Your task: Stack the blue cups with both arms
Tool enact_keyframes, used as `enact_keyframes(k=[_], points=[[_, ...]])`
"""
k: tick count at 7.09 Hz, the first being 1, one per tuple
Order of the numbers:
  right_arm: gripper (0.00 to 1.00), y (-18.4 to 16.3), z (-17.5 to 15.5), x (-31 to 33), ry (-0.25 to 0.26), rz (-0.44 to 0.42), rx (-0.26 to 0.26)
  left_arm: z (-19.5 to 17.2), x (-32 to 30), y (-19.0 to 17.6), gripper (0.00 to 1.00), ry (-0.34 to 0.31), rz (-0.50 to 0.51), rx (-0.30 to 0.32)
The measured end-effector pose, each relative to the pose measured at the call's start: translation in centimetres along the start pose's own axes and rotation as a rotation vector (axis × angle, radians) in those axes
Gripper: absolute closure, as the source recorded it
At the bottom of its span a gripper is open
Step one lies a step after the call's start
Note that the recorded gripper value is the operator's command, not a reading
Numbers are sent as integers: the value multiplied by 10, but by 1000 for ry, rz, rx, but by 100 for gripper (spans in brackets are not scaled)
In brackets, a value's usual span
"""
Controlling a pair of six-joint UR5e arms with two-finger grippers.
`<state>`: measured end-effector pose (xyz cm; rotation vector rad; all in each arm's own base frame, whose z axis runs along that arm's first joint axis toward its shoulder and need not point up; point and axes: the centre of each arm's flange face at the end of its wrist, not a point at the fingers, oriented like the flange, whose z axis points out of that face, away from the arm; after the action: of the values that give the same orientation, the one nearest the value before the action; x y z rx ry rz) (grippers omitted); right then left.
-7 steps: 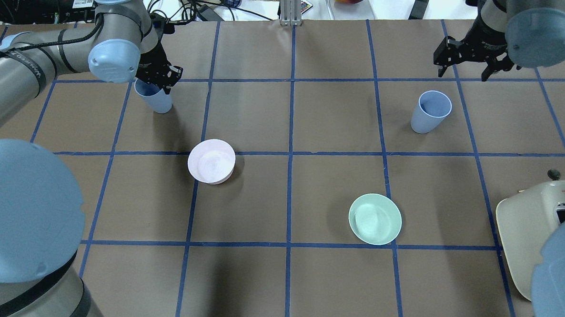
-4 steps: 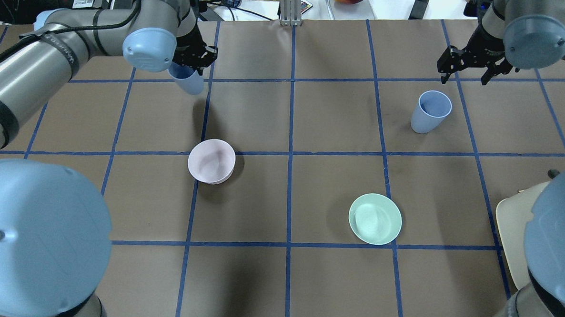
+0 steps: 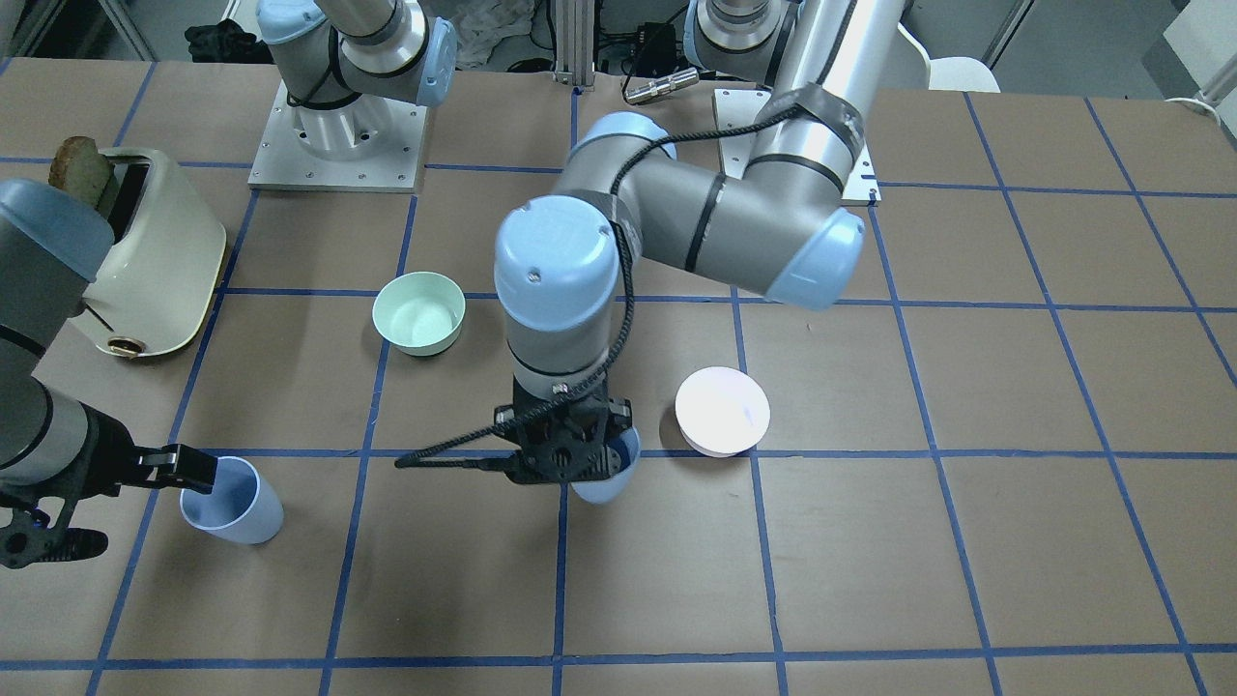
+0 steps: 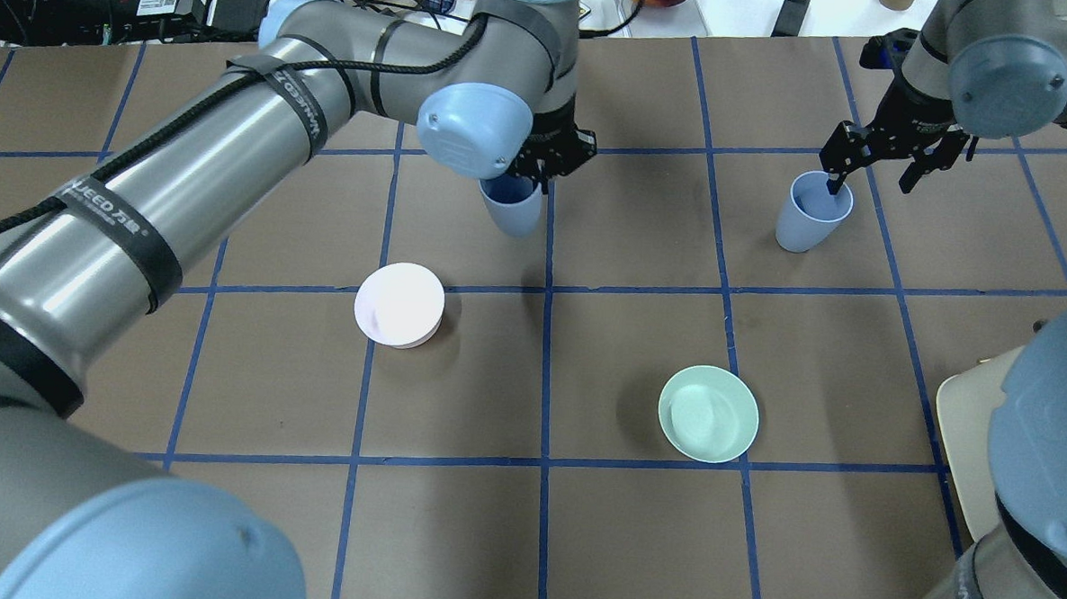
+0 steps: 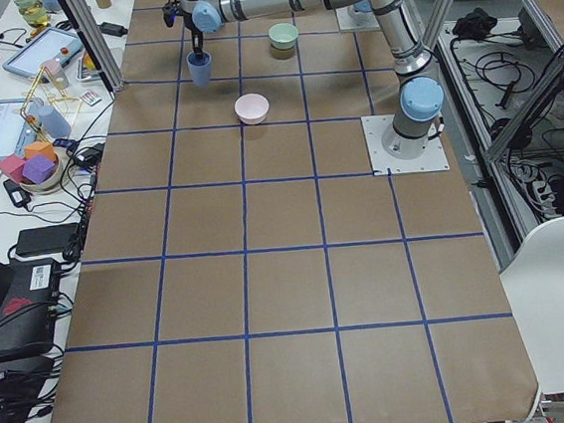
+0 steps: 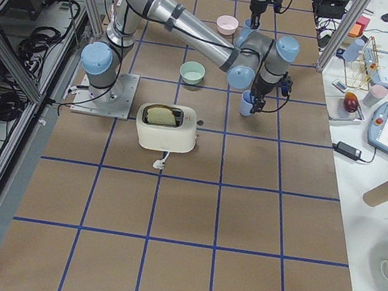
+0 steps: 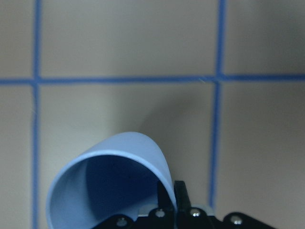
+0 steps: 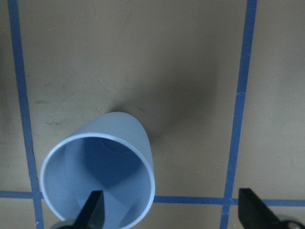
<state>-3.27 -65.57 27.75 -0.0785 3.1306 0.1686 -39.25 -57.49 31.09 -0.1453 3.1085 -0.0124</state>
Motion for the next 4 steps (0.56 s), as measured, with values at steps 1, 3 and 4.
enact_keyframes(k=[1, 3, 4], points=[[0, -3, 15, 0, -8, -18, -20, 17, 13, 43, 100, -30, -38, -56], [68, -9, 41, 1, -24, -32, -56, 30, 24, 93, 41, -45, -52, -111], [100, -11, 46, 2, -25, -29, -57, 34, 24, 101, 0, -49, -54, -123]])
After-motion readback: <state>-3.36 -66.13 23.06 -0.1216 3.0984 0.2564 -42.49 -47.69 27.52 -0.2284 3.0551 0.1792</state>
